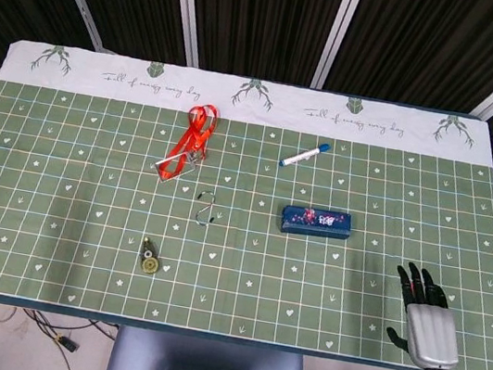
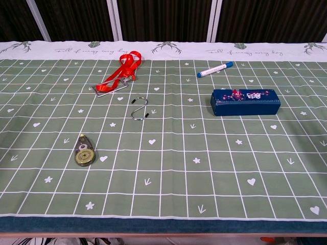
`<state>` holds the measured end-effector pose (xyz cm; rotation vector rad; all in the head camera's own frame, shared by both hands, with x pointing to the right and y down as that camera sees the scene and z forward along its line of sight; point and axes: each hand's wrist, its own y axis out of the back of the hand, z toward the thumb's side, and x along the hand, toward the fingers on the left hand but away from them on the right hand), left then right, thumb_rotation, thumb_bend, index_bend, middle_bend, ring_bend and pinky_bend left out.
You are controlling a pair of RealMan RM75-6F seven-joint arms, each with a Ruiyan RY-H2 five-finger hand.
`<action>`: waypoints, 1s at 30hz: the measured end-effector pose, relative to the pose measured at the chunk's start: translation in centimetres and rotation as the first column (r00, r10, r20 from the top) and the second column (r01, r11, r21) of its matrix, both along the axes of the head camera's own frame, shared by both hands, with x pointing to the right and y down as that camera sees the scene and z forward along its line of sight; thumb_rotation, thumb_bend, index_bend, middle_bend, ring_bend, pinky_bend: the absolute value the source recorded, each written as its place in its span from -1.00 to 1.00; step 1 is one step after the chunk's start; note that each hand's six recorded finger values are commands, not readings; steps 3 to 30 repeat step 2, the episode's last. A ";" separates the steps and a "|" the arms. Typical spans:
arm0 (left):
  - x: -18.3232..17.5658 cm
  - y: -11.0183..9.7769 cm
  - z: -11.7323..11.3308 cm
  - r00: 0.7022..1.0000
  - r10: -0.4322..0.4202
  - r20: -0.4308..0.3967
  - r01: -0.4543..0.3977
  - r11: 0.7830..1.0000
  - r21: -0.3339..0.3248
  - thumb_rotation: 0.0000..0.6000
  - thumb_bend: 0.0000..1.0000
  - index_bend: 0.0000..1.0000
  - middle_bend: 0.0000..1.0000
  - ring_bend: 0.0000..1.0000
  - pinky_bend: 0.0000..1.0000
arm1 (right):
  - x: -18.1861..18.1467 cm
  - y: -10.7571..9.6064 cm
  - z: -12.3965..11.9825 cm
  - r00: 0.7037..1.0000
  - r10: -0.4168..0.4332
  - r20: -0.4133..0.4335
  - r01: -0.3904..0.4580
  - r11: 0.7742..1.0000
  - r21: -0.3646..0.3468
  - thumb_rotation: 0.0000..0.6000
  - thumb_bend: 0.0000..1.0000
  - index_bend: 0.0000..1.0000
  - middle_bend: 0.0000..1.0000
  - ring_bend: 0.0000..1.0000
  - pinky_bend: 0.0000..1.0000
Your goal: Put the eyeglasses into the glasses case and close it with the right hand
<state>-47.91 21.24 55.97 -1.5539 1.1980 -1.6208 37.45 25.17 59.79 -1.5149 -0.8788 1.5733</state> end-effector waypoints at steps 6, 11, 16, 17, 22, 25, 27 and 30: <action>0.0 0.0 0.0 1.000 0.000 -0.001 0.000 1.000 0.001 1.00 -0.20 -0.70 -1.00 -1.00 -1.00 | 0.3 0.2 -0.2 1.000 0.012 -0.007 -0.012 1.000 0.023 1.00 -0.58 -0.96 -0.93 -0.97 -0.62; 0.0 0.0 0.0 1.000 0.000 -0.001 0.000 1.000 0.001 1.00 -0.20 -0.70 -1.00 -1.00 -1.00 | 0.3 0.2 -0.2 1.000 0.012 -0.007 -0.012 1.000 0.023 1.00 -0.58 -0.96 -0.93 -0.97 -0.62; 0.0 0.0 0.0 1.000 0.000 -0.001 0.000 1.000 0.001 1.00 -0.20 -0.70 -1.00 -1.00 -1.00 | 0.3 0.2 -0.2 1.000 0.012 -0.007 -0.012 1.000 0.023 1.00 -0.58 -0.96 -0.93 -0.97 -0.62; 0.0 0.0 0.0 1.000 0.000 -0.001 0.000 1.000 0.001 1.00 -0.20 -0.70 -1.00 -1.00 -1.00 | 0.3 0.2 -0.2 1.000 0.012 -0.007 -0.012 1.000 0.023 1.00 -0.58 -0.96 -0.93 -0.97 -0.62; 0.0 0.0 0.0 1.000 0.000 -0.001 0.000 1.000 0.001 1.00 -0.20 -0.70 -1.00 -1.00 -1.00 | 0.3 0.2 -0.2 1.000 0.012 -0.007 -0.012 1.000 0.023 1.00 -0.58 -0.96 -0.93 -0.97 -0.62; 0.0 0.0 0.0 1.000 0.000 -0.001 0.000 1.000 0.001 1.00 -0.20 -0.70 -1.00 -1.00 -1.00 | 0.3 0.2 -0.2 1.000 0.012 -0.007 -0.012 1.000 0.023 1.00 -0.58 -0.96 -0.93 -0.97 -0.62; 0.0 0.0 0.0 1.000 0.000 -0.001 0.000 1.000 0.001 1.00 -0.20 -0.70 -1.00 -1.00 -1.00 | 0.3 0.2 -0.2 1.000 0.012 -0.007 -0.012 1.000 0.023 1.00 -0.58 -0.96 -0.93 -0.97 -0.62; 0.0 0.0 0.0 1.000 0.000 -0.001 0.000 1.000 0.001 1.00 -0.20 -0.70 -1.00 -1.00 -1.00 | 0.3 0.2 -0.2 1.000 0.012 -0.007 -0.012 1.000 0.023 1.00 -0.58 -0.96 -0.93 -0.97 -0.62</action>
